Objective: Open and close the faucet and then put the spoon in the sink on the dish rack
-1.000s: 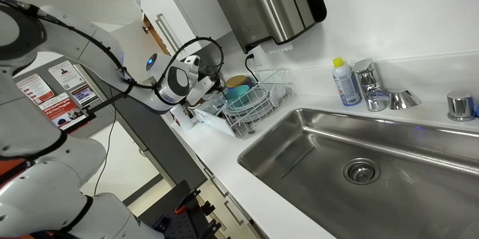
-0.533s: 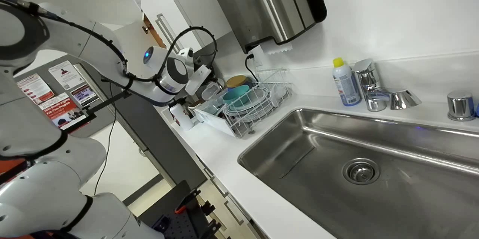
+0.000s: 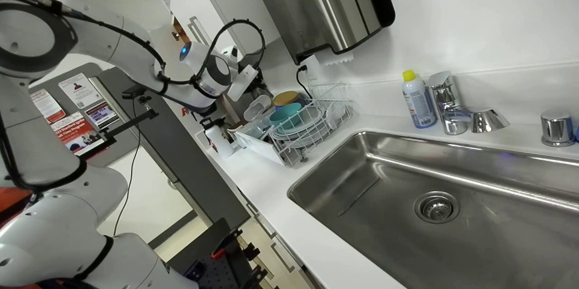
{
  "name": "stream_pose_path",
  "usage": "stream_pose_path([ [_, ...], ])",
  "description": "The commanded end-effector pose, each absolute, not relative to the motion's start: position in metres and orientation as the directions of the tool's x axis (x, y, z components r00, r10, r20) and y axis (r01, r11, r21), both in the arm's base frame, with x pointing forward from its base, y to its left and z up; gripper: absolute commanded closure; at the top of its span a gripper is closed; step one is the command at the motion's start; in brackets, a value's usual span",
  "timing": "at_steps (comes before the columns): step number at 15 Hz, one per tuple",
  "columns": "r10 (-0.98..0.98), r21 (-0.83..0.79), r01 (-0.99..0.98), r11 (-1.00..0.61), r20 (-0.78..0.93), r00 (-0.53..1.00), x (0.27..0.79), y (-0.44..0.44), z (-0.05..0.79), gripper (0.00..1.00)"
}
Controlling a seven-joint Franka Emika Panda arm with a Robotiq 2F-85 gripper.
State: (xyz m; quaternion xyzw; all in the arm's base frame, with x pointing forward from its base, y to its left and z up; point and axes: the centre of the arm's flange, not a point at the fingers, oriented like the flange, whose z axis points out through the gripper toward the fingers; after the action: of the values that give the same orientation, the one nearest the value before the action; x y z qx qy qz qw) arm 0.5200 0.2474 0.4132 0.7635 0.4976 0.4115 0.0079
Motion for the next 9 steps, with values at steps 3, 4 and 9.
stream_pose_path([
  [3, 0.741, 0.360, 0.796, -0.486, 0.653, 0.157, 0.562, 0.259, 0.392, 0.98],
  [4, 0.731, 0.343, 0.804, -0.485, 0.664, 0.158, 0.564, 0.260, 0.387, 0.98],
  [9, 0.697, 0.278, 0.829, -0.486, 0.695, 0.176, 0.576, 0.262, 0.357, 0.98],
])
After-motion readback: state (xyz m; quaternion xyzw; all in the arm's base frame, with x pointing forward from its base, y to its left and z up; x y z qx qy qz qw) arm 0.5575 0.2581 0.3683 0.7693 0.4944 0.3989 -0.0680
